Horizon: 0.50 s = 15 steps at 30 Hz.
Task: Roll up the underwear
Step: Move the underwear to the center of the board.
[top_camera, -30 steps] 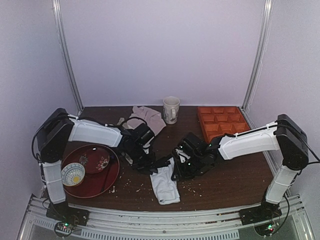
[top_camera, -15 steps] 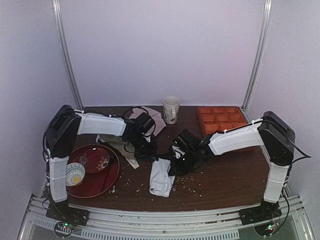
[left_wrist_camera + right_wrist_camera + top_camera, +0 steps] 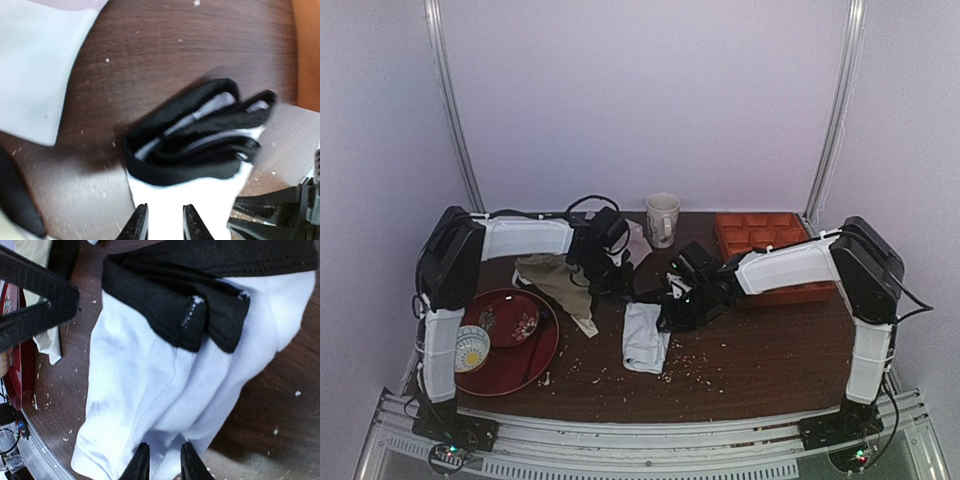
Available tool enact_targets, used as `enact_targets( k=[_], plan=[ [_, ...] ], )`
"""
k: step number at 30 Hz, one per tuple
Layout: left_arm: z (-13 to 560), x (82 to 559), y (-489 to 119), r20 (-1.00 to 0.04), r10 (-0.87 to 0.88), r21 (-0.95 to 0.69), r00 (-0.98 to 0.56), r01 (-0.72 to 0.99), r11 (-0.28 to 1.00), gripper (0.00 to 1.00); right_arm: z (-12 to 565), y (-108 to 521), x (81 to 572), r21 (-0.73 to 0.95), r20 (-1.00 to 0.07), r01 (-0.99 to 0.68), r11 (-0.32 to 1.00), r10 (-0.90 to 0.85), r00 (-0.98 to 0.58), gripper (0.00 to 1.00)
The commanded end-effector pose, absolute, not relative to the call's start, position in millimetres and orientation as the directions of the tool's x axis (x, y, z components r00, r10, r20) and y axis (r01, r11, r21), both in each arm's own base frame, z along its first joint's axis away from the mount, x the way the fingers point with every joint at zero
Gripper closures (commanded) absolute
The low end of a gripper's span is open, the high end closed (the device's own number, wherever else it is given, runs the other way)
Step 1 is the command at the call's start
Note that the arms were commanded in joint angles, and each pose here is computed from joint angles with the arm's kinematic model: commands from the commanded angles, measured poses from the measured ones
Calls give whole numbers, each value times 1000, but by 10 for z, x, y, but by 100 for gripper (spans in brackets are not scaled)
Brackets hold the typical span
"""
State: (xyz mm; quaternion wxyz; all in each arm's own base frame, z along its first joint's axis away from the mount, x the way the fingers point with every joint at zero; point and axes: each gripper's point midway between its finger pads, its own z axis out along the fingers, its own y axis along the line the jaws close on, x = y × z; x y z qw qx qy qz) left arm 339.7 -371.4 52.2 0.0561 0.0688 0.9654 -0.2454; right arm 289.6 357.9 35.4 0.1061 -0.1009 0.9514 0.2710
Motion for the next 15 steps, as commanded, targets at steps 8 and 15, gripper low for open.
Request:
enact_targets(
  k=[8,15],
  plan=[
    [1320,3098,-3495,-212,36,-571,-977,154,806,63,903,3316,2592,312,-456,-452,836,-286,-843,75],
    [1080,2716,-3387,-137,20,-599,-990,99,794,59,938,3339,2476,173,-533,-580,796,-420,-735,73]
  ],
)
